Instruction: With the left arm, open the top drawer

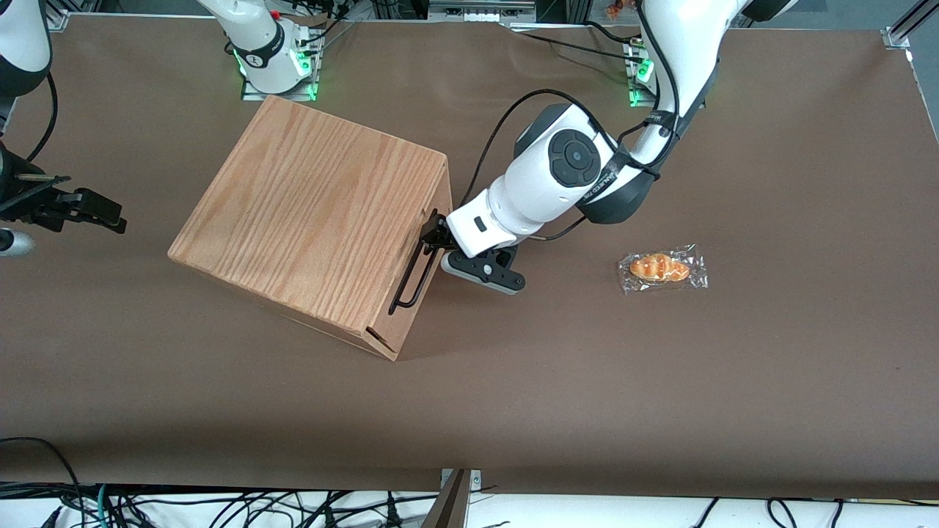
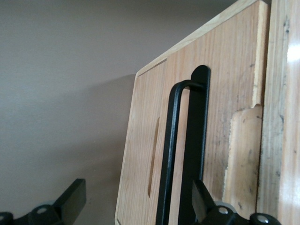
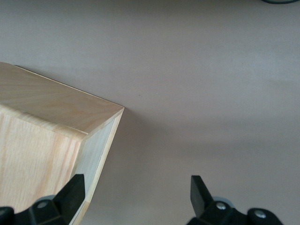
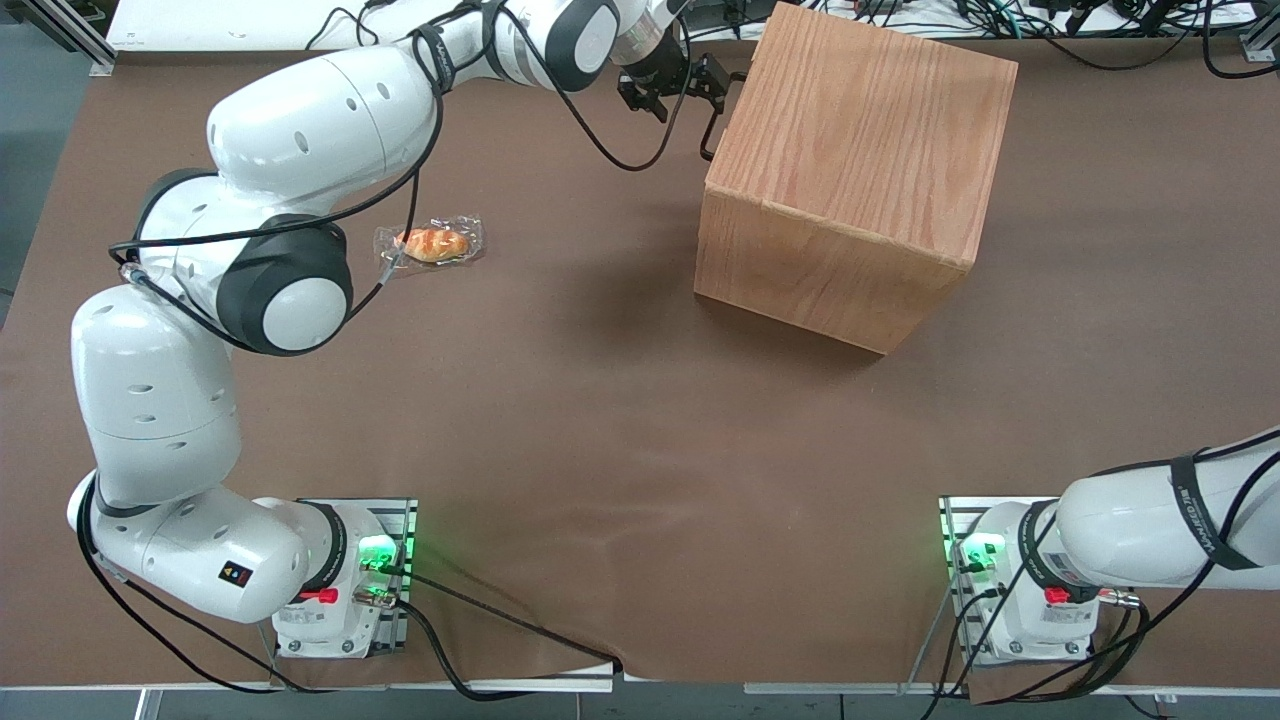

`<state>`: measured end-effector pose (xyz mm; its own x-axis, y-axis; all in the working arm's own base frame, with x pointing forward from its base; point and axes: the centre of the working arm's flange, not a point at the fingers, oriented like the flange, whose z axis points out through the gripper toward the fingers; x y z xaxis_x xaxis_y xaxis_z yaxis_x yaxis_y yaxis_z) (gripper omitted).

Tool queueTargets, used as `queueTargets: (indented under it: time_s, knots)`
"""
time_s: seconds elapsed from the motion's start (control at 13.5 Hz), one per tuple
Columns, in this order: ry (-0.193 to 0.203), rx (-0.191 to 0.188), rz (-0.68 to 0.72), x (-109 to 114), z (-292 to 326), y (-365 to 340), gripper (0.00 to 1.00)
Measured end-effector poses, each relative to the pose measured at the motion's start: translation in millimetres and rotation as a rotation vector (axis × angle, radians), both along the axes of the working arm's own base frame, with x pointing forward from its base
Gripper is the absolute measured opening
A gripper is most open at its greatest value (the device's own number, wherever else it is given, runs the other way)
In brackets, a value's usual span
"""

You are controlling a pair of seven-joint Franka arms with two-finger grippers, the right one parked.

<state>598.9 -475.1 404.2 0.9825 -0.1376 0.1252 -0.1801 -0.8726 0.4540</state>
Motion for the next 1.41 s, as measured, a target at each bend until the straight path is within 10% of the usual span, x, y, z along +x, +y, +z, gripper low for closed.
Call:
queueTargets:
  time_s: [0.45,1.41]
  knots:
    - [-0.008,-0.005,0.009,3.3,-26.0,-5.5,1.00]
    - [-0.128,0.135,-0.095,-1.0,-37.8,-11.8,1.00]
